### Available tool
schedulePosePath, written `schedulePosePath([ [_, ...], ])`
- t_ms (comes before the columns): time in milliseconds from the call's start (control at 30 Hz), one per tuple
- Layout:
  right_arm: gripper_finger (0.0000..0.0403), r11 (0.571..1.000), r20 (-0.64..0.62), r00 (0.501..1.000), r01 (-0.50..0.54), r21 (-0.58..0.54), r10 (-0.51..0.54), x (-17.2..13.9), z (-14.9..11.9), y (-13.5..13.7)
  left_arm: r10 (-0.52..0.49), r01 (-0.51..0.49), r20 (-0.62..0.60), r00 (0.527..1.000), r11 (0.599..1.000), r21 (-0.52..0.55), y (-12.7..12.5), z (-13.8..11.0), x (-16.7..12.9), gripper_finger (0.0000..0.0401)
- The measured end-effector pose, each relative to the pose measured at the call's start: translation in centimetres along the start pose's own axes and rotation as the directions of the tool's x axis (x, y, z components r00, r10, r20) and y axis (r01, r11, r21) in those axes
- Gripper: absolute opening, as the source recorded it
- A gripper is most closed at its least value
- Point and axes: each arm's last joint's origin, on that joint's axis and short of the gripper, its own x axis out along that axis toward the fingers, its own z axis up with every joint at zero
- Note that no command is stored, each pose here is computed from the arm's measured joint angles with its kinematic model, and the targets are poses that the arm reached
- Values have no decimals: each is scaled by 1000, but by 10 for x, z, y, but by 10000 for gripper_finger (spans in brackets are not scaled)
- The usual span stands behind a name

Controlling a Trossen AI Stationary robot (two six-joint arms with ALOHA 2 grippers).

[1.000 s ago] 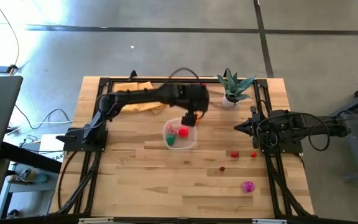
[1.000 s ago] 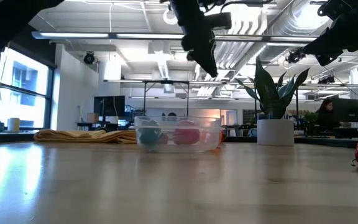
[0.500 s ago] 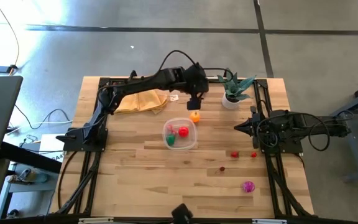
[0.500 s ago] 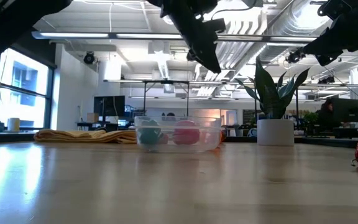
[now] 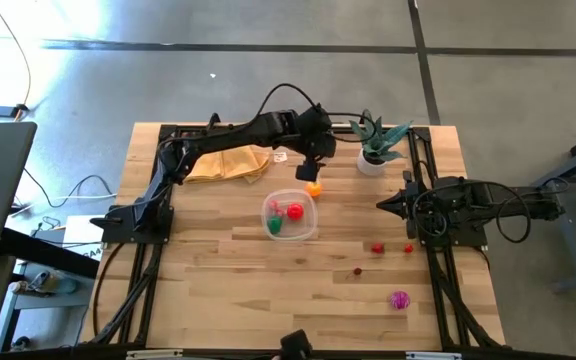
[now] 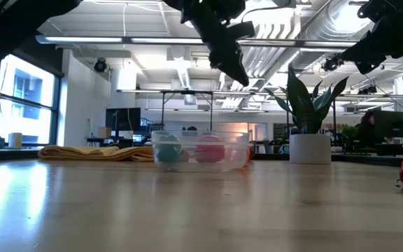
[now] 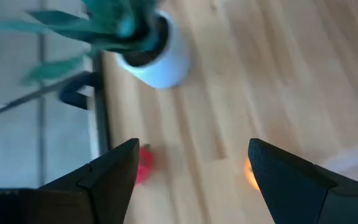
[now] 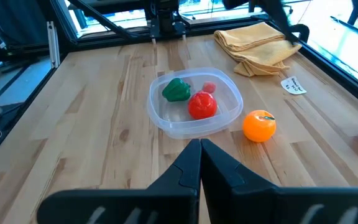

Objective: Pick and placing Produce into tupperware
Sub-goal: Put the orange into the transparent bin

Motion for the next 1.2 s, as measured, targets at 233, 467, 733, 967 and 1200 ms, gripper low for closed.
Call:
schedulePosePath([
  [233,0,1000,0,1000,0,0,0,0,0,0,-221,219,-61,973,975,-36,-18,-15,7,292],
  [467,0,1000,0,1000,0,0,0,0,0,0,-253,238,-57,966,954,-183,-30,-10,13,292],
  [733,0,1000,0,1000,0,0,0,0,0,0,-213,192,-118,970,967,-169,-41,-8,25,291],
  [967,0,1000,1,1000,0,0,0,0,0,0,-150,125,-107,983,970,-206,-37,-8,45,291],
  [1200,0,1000,0,1000,0,0,0,0,0,0,-166,109,-132,977,926,-362,-34,-18,60,291],
])
